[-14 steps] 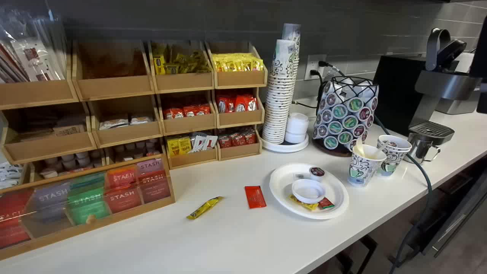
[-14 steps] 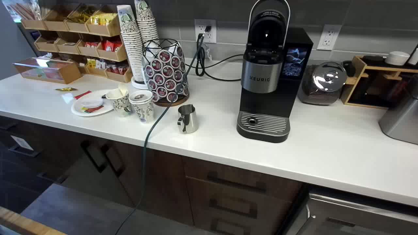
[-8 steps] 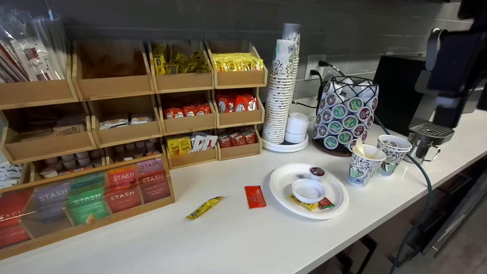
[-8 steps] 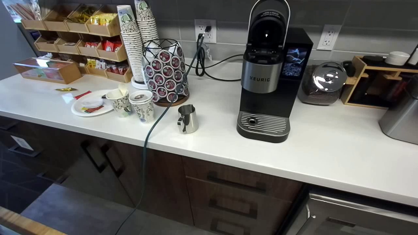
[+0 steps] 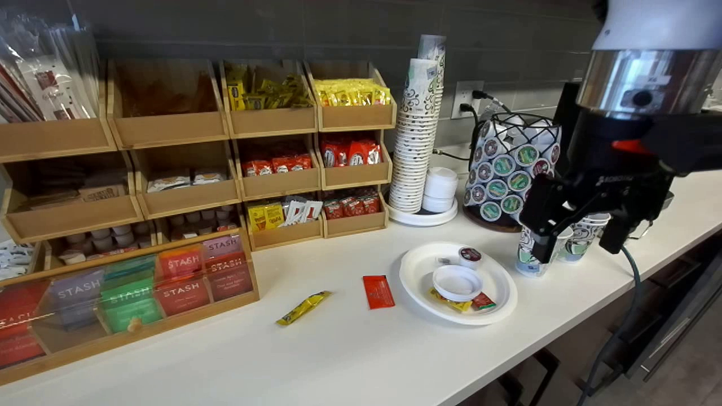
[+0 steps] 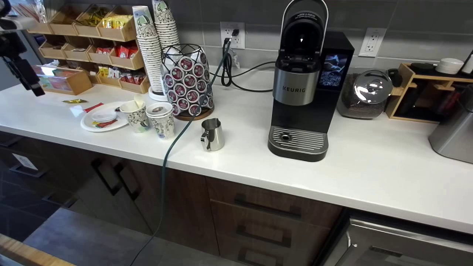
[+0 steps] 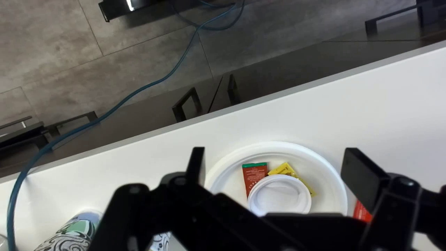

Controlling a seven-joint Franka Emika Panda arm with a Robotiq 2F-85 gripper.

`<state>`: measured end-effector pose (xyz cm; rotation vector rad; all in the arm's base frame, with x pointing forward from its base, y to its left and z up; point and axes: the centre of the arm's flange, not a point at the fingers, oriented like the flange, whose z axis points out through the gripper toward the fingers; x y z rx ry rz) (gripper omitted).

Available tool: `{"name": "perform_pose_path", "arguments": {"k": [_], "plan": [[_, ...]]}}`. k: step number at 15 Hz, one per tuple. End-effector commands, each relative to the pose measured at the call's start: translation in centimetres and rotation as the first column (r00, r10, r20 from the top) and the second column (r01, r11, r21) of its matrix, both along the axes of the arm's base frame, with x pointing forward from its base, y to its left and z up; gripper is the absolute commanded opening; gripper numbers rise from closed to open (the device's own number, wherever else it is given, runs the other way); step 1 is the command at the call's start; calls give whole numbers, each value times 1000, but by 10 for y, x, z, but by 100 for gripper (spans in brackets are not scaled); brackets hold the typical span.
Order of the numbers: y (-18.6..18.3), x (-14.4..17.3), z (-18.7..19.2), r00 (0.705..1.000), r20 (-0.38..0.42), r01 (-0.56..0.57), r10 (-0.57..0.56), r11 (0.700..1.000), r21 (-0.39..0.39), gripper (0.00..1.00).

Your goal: Pick up the coffee capsule from the white plate and put it in the rack of coffee capsules

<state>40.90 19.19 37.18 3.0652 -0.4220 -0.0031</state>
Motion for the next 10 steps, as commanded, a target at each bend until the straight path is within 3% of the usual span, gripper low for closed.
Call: {"name": "perform_pose_path", "arguments": {"k": [1, 2, 7, 10], "plan": [[6, 27, -20, 999, -33, 39, -41, 998, -54, 100], [-1, 10, -15, 1000, -12, 22, -23, 999, -23, 100], [1, 22, -22, 999, -24, 31, -32, 999, -30, 100], [5, 49, -58, 994, 94, 47, -50, 998, 31, 100]]}}
